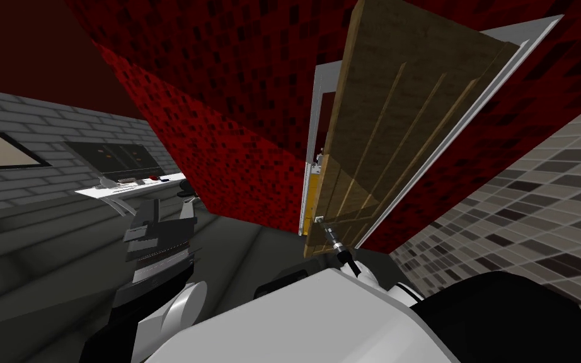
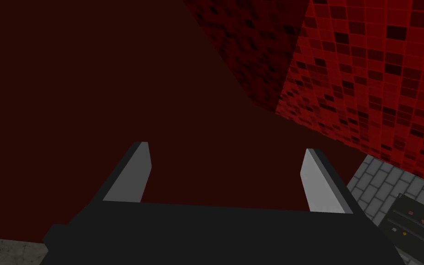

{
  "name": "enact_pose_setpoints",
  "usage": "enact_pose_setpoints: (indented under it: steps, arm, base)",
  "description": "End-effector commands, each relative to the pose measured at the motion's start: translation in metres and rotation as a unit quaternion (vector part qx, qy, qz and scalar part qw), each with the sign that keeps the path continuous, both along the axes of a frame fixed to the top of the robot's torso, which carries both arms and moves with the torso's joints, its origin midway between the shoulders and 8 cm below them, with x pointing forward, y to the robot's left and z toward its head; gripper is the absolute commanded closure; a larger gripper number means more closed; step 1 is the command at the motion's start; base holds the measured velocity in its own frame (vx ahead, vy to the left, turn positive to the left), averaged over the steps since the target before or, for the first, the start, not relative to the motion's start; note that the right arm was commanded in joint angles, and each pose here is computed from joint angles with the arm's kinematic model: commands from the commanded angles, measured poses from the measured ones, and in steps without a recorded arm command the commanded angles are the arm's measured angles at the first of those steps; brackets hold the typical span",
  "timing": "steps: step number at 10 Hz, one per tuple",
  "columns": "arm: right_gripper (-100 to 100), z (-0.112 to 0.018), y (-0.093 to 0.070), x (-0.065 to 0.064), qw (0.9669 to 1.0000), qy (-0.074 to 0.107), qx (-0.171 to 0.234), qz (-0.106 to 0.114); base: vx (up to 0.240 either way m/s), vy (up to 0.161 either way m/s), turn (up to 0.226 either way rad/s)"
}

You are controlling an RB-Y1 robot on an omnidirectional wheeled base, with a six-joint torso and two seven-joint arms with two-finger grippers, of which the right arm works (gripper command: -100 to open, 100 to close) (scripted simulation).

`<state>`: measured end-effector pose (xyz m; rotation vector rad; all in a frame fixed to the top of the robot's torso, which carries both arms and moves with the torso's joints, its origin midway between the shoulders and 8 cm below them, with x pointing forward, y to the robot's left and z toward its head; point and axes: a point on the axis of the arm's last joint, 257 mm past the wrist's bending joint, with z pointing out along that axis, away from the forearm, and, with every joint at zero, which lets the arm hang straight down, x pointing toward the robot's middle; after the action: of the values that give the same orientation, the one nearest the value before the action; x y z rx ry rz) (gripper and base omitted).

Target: Pull the door open

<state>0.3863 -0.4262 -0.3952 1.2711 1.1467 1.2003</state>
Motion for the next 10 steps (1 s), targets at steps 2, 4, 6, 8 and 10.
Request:
enact_pose_setpoints:
  steps: [2,4,6,8,10]
  arm:
    - [100,0.0,-0.001,-0.004,1.0,0.0,0.0,0.006]
    - [100,-0.001,-0.003,-0.02,0.9998,0.0,0.0,0.018]
    - [100,0.0,-0.005,-0.035,0.9996,-0.001,0.0,0.03]
    - [100,0.001,-0.006,-0.05,0.9991,-0.002,0.0,0.042]
    - [100,0.001,-0.007,-0.063,0.9986,-0.002,0.001,0.053]
  base:
    - [-0.143,-0.024,0.058]
    - [-0.174,-0.056,0.15]
    - [-0.17,-0.077,0.135]
    - [-0.21,-0.091,0.164]
    - [-0.212,-0.082,0.155]
